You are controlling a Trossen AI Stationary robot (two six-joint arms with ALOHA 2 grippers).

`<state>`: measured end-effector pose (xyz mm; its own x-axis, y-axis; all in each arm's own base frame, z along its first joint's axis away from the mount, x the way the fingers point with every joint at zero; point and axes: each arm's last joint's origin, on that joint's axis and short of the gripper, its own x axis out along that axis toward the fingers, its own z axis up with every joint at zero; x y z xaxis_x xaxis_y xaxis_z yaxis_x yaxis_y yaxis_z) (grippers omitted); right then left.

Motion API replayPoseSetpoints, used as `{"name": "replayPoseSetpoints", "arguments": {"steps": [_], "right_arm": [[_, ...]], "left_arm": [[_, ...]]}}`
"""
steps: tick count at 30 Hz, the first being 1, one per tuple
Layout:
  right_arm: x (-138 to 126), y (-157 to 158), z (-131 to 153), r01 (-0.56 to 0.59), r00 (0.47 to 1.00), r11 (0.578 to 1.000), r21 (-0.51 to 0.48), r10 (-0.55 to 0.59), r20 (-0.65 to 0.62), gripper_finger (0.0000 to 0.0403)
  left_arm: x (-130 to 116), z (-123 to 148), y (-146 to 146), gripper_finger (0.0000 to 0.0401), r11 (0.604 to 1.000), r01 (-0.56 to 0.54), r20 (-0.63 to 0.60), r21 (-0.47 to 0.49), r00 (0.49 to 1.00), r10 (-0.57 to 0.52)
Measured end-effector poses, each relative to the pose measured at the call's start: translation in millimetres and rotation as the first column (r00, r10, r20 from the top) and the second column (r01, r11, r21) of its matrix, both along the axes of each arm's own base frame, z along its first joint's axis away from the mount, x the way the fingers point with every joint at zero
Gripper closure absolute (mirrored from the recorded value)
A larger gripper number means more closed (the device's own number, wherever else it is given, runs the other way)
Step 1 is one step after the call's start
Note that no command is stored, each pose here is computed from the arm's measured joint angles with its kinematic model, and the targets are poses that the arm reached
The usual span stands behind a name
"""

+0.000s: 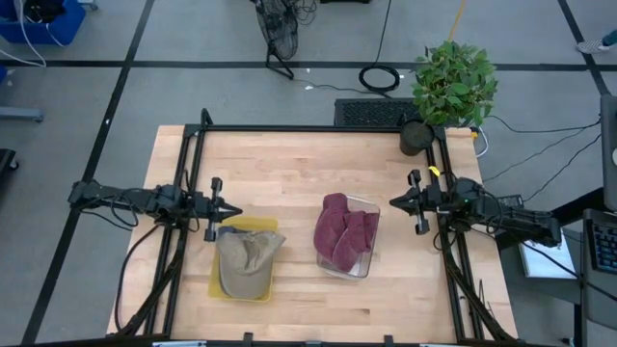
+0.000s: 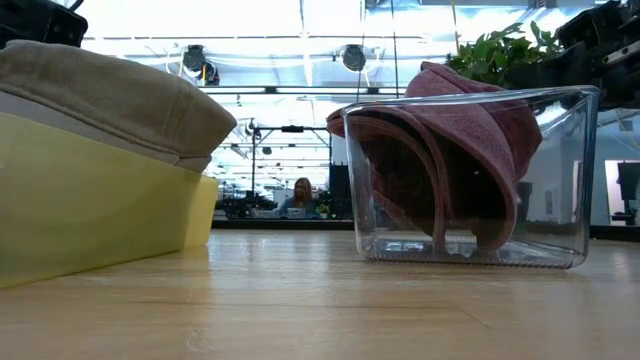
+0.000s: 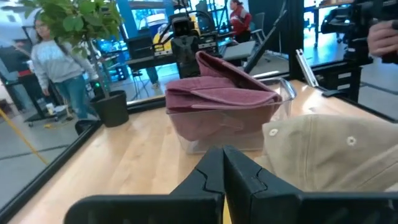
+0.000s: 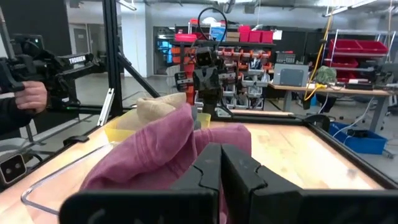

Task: Pick & Place hat
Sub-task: Return to Home Position

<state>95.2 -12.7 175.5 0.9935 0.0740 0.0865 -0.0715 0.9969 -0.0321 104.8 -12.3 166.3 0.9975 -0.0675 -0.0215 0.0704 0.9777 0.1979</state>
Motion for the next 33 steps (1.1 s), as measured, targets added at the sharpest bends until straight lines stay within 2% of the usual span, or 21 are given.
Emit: {"name": "replayPoseSetpoints", "arguments": {"steps": [6, 33], "right_arm": [[-0.4, 0.1, 3.7, 0.001, 0.999, 1.000, -0.011, -0.001, 0.038, 0.0403], [-0.5, 0.0, 4.6, 0.004, 0.999, 1.000, -0.012, -0.003, 0.047, 0.0403]], "left_arm": [[0.1, 0.3, 1.2, 0.0385, 0.999, -0.043, 0.002, -0.016, 0.999, 0.043], [0.2, 0.5, 1.3, 0.0382, 0.999, -0.046, 0.004, -0.020, 0.999, 0.046]]}}
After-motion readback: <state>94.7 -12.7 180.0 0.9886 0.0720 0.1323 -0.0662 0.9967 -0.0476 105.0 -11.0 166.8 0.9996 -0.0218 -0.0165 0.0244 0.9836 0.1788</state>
